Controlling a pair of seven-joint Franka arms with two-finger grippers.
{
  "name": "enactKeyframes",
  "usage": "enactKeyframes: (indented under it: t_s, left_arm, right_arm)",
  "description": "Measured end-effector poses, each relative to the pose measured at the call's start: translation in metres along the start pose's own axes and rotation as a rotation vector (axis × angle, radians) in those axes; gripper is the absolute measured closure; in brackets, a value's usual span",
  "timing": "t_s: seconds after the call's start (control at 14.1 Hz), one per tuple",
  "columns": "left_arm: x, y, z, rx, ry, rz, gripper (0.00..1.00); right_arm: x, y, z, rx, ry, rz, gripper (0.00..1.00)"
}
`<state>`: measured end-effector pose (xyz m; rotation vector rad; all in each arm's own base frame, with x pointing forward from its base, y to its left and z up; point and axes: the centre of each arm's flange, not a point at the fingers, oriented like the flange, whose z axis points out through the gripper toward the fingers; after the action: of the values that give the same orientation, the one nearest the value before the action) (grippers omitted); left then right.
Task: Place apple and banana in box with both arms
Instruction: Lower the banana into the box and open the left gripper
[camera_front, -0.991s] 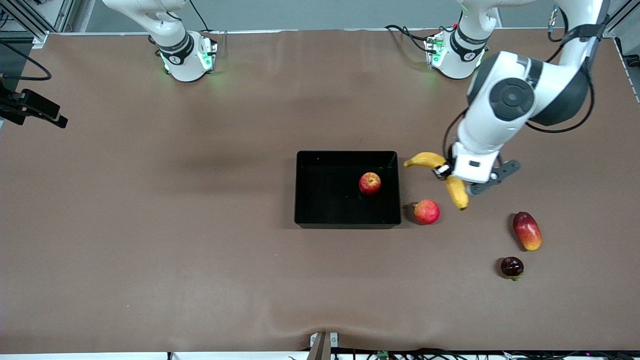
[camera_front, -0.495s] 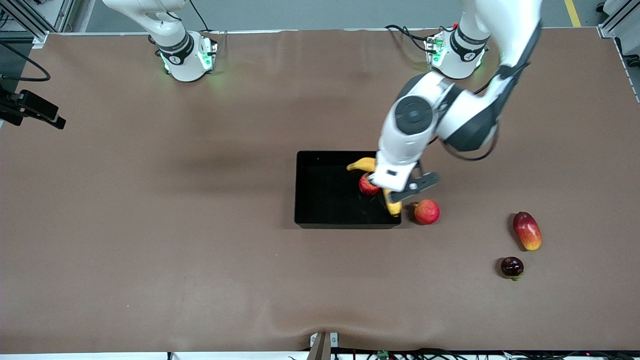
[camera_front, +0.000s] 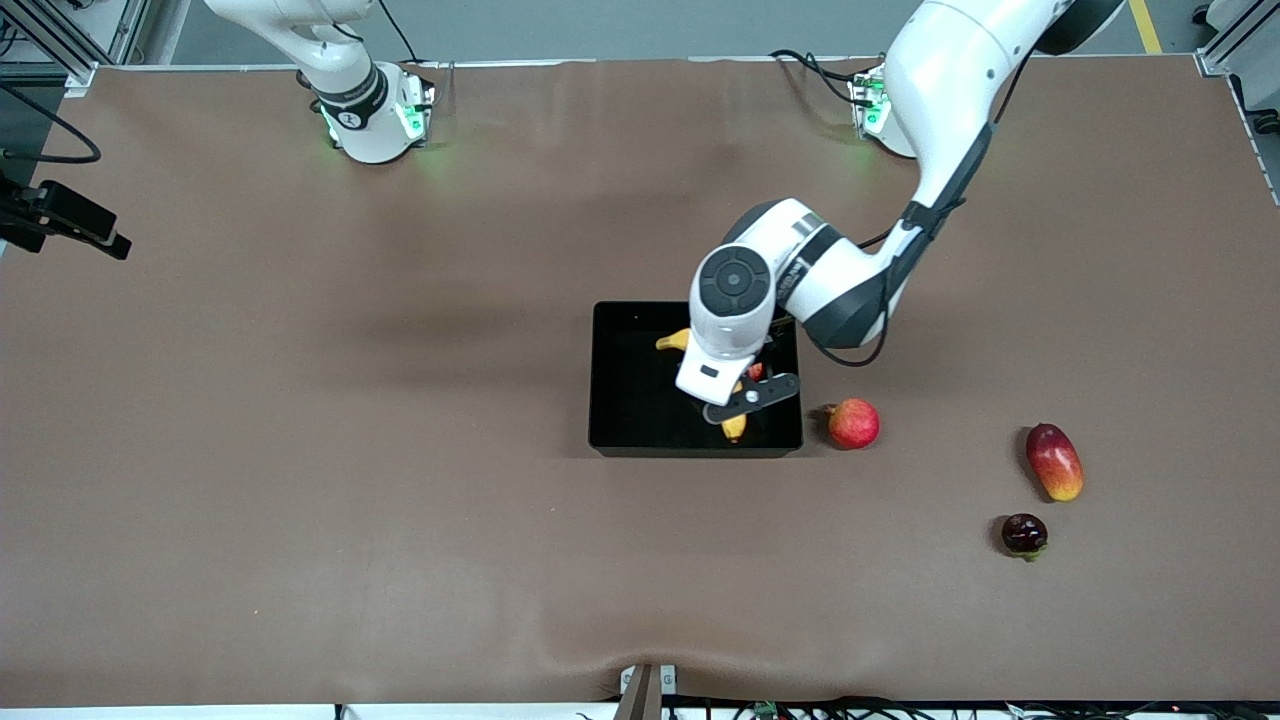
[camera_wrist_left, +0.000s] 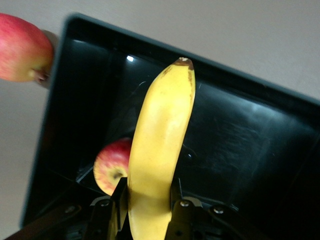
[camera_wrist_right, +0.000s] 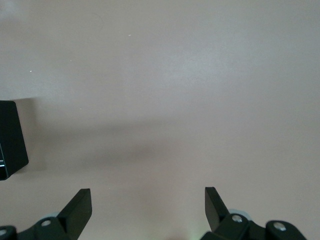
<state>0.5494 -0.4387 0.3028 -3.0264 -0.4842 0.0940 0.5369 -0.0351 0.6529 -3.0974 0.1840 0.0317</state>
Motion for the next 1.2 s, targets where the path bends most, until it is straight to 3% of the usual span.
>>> enactKeyframes:
  t_s: [0.5,1.06,1.2]
  left_arm:
    - [-0.029,0.036,0.025,-0.048,0.055,0.059,0.63]
    - [-0.033,0.05,0.089,-0.079,0.033,0.071,0.63]
    - [-0.029,0.049,0.087,-0.079,0.05,0.086,0.48]
  right_arm:
    - [0.0,0.001,0.0,-0.002,0.004,0.001,0.0]
    - [0.002,-0.002,0.001,-0.002,0.003,-0.003,0.0]
    - [0.002,-0.001,0.001,-0.002,0.004,-0.002,0.0]
